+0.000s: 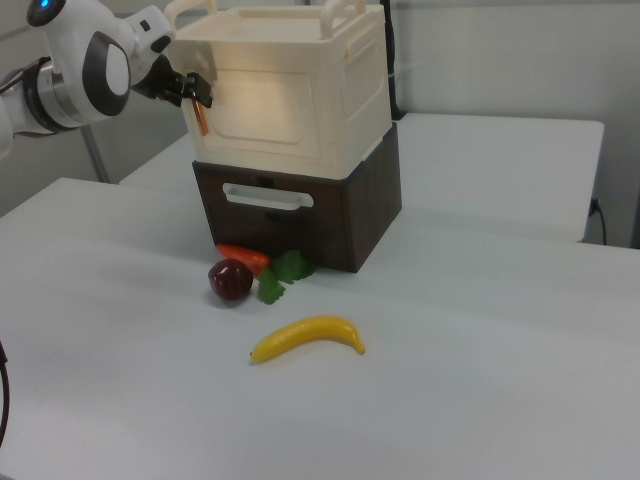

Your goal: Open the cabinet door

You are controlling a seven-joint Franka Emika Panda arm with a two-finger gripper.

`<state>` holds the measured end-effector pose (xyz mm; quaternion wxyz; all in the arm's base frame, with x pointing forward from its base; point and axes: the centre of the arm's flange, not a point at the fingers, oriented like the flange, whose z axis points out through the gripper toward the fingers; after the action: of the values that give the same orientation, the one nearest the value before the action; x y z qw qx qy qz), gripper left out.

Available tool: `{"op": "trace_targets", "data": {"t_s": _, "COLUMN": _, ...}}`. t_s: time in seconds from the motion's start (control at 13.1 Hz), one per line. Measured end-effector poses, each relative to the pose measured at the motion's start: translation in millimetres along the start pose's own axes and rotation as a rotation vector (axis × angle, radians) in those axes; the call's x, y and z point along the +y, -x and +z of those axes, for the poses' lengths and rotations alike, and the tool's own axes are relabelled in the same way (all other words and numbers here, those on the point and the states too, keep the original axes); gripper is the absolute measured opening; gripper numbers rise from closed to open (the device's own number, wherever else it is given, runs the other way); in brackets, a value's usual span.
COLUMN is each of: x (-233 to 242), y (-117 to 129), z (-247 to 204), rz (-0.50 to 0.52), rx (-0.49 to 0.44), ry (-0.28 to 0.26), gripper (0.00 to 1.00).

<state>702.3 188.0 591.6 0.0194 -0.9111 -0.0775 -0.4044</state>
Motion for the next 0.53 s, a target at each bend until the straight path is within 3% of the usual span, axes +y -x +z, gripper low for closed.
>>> {"op": "trace_targets", "data": {"t_s": 0.38, "x": 0.3, "y": -0.8, "z": 2.0, "rz": -0.001, "rx": 0.004, "ry": 0.002, "gripper": 0.59}}
{"op": "trace_targets", "data": {"t_s": 0.53, "x": 0.2, "y": -1.1, "z": 1.7, "rz": 0.017, "rx": 0.005, "ry": 0.002, "gripper": 0.5}}
